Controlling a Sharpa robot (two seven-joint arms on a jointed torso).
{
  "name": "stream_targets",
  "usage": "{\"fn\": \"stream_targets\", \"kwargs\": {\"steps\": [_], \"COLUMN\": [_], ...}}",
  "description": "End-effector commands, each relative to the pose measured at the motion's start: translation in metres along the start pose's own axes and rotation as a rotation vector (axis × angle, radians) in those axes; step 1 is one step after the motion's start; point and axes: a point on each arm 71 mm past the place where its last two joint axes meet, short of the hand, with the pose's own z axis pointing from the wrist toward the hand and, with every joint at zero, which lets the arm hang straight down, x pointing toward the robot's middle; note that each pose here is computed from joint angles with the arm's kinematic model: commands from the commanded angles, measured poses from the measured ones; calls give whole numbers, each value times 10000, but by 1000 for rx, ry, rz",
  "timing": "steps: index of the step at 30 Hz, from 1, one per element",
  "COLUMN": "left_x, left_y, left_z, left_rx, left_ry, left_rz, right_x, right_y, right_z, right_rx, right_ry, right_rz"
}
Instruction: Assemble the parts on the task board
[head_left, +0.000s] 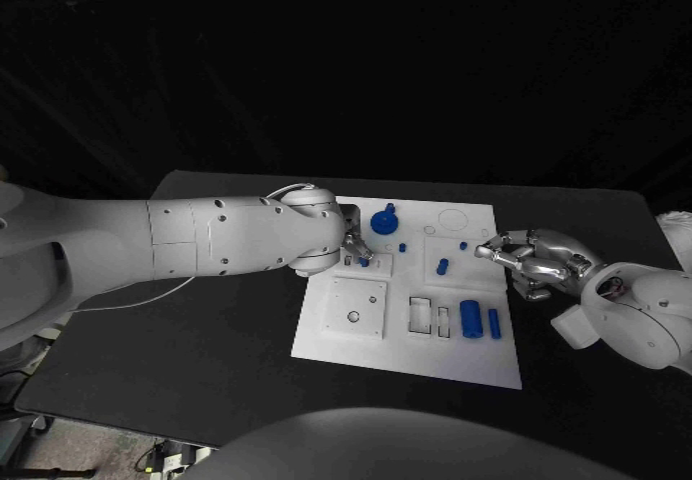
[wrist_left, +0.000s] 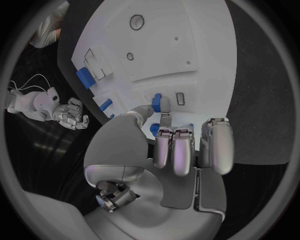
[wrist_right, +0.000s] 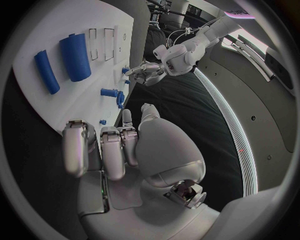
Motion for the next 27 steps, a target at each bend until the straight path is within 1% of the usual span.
{"fn": "stream_targets", "kwargs": {"steps": [1,6,16,21,27], "left_x": [23,25,12,4,-17], "left_y": [53,52,86,94,96], "left_z": [-13,-39,-94,-108,-117], "left_rx": [-102,-90,-76,-69,-55], "left_ry": [-2,-16,-56,-71,-103], "left_rz": [-5,-21,-45,-46,-45], "right_x": [17,15,9,8,4], "right_y": [3,0,-10,-13,-18], "right_z": [2,1,-4,-4,-5], "right_rx": [-9,-8,-7,-6,-5], "right_ry": [13,12,9,9,8], "right_rz": [1,1,1,1,1]}}
